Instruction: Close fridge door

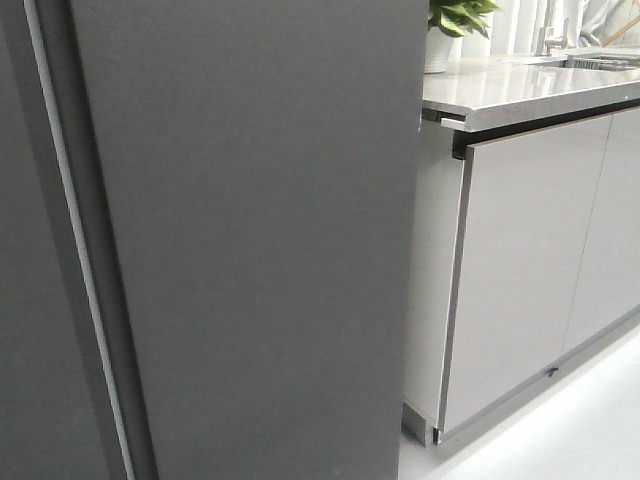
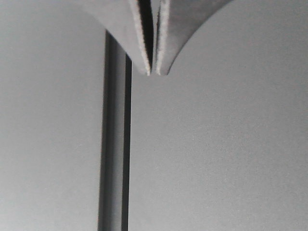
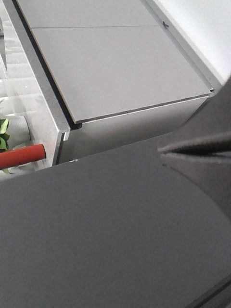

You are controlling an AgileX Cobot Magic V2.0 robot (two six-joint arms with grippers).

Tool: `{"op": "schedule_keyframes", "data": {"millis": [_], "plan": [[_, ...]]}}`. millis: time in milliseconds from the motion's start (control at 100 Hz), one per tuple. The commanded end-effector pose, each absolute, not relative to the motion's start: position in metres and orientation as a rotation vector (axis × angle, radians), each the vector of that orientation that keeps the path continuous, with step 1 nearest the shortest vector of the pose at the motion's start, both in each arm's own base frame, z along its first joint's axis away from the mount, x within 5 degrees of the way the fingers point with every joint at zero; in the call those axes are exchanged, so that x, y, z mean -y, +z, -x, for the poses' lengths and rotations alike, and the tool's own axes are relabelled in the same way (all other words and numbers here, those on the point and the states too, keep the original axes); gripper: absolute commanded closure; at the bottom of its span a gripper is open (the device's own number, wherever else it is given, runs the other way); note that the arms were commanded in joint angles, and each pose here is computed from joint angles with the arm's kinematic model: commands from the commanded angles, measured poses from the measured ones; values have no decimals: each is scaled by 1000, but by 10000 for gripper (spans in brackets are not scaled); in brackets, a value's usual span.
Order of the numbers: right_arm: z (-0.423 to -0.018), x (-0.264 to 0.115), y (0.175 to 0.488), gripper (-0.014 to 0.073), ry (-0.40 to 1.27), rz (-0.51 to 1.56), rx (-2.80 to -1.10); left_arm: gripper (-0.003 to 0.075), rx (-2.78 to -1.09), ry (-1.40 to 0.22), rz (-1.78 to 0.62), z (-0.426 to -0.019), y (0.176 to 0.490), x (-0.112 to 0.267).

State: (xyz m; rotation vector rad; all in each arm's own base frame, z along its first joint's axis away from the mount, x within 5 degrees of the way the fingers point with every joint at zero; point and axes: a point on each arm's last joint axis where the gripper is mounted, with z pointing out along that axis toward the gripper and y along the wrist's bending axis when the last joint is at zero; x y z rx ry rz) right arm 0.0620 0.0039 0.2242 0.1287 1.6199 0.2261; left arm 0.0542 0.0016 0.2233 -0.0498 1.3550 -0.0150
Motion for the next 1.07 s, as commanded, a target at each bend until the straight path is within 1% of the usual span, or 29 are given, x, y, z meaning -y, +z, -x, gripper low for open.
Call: {"op": "schedule_keyframes", "data": {"millis": [0, 200, 230, 380, 1060], "plan": [[-57, -4, 228, 641, 212, -94, -1491, 740, -1305, -22, 55, -54, 219, -2], [-57, -4, 206, 641, 186, -66, -1454, 740, -1305, -22, 55, -54, 219, -2], [-57, -4, 204, 641, 186, -68, -1483, 740, -1305, -22, 55, -54, 219, -2], [-57, -4, 204, 641, 142, -25, -1478, 740, -1305, -22, 55, -54, 219, -2], [-57, -4, 204, 641, 144, -28, -1482, 740, -1305, -22, 55, -54, 219, -2]]}}
